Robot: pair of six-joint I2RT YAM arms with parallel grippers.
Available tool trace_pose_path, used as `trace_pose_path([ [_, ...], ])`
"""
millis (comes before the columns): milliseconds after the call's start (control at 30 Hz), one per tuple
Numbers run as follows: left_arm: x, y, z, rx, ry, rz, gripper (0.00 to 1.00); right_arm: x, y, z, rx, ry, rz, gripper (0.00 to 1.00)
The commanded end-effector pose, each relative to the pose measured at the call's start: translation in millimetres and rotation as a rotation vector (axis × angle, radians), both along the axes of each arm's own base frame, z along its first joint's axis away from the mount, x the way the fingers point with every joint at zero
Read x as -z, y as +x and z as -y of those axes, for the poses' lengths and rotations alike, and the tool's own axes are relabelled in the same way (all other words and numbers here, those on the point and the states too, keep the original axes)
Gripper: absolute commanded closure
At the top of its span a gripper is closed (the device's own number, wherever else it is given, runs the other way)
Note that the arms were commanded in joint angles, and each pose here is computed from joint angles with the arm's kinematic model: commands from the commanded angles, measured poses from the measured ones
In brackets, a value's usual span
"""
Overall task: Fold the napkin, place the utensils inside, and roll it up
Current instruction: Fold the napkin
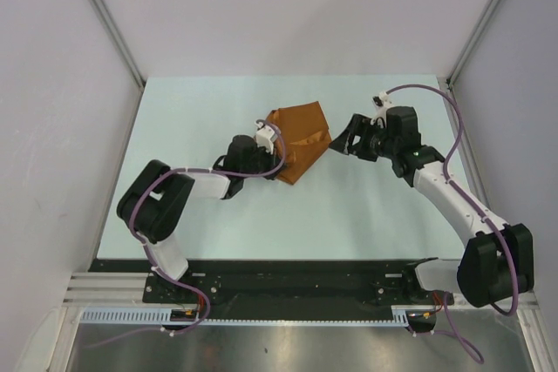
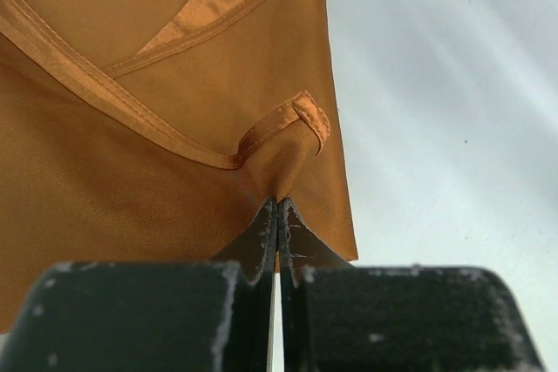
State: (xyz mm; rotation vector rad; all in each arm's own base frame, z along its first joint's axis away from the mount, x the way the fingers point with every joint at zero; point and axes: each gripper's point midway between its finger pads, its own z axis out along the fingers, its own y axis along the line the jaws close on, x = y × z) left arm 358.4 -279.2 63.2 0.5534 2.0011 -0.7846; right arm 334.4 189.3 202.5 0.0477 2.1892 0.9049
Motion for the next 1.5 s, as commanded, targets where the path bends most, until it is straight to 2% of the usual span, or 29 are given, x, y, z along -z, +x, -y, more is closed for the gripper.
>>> trace_pose_path([
  [0, 0, -1, 1, 0.014, 0.041, 0.034, 1.0, 6, 2, -3, 0.006, -0.011, -0.008, 0.23],
  [67, 2, -6, 1, 0.021, 0.053, 0.029, 0.88, 11, 2, -4, 0.004, -0.016, -0.02, 0.23],
  [133, 2, -12, 2, 0.032, 0.059, 0.026, 0.7, 20, 2, -8, 0.003, -0.024, -0.045, 0.23],
  [200, -1, -15, 3, 0.037, 0.045, 0.022, 0.59, 31, 2, -11, 0.004, -0.029, -0.073, 0.23],
  [233, 0, -20, 4, 0.045, 0.037, 0.01, 0.48, 38, 3, -13, 0.004, -0.03, -0.095, 0.23],
  [333, -11, -33, 12, 0.075, -0.035, -0.006, 0.34, 54, 5, -21, -0.006, -0.002, -0.137, 0.23],
  [400, -30, -39, 19, 0.09, -0.109, -0.007, 0.31, 55, 8, -28, -0.015, 0.035, -0.144, 0.24],
  [467, -41, -43, 22, 0.102, -0.151, -0.011, 0.22, 65, 12, -34, -0.023, 0.045, -0.165, 0.23],
  [667, -101, -48, 20, 0.09, -0.253, 0.032, 0.13, 92, 27, -54, -0.042, 0.111, -0.239, 0.24],
  [767, -127, -33, 1, -0.005, -0.236, 0.034, 0.11, 97, 37, -63, -0.043, 0.146, -0.246, 0.32],
  [800, -120, -32, -10, -0.052, -0.206, -0.024, 0.1, 109, 40, -64, -0.035, 0.141, -0.27, 0.34],
  [833, -136, -14, -29, -0.138, -0.209, -0.003, 0.09, 113, 42, -65, -0.031, 0.141, -0.277, 0.35],
  [967, -122, 19, -88, -0.37, -0.209, -0.117, 0.08, 136, 55, -68, 0.005, 0.118, -0.316, 0.37],
  [1100, -93, 45, -125, -0.48, -0.257, -0.216, 0.19, 150, 61, -66, 0.053, 0.108, -0.34, 0.4],
  [1267, -63, 70, -114, -0.452, -0.27, -0.272, 0.23, 163, 69, -55, 0.116, 0.075, -0.345, 0.47],
  [1467, -52, 99, -115, -0.467, -0.302, -0.31, 0.24, 174, 83, -52, 0.13, 0.076, -0.363, 0.57],
])
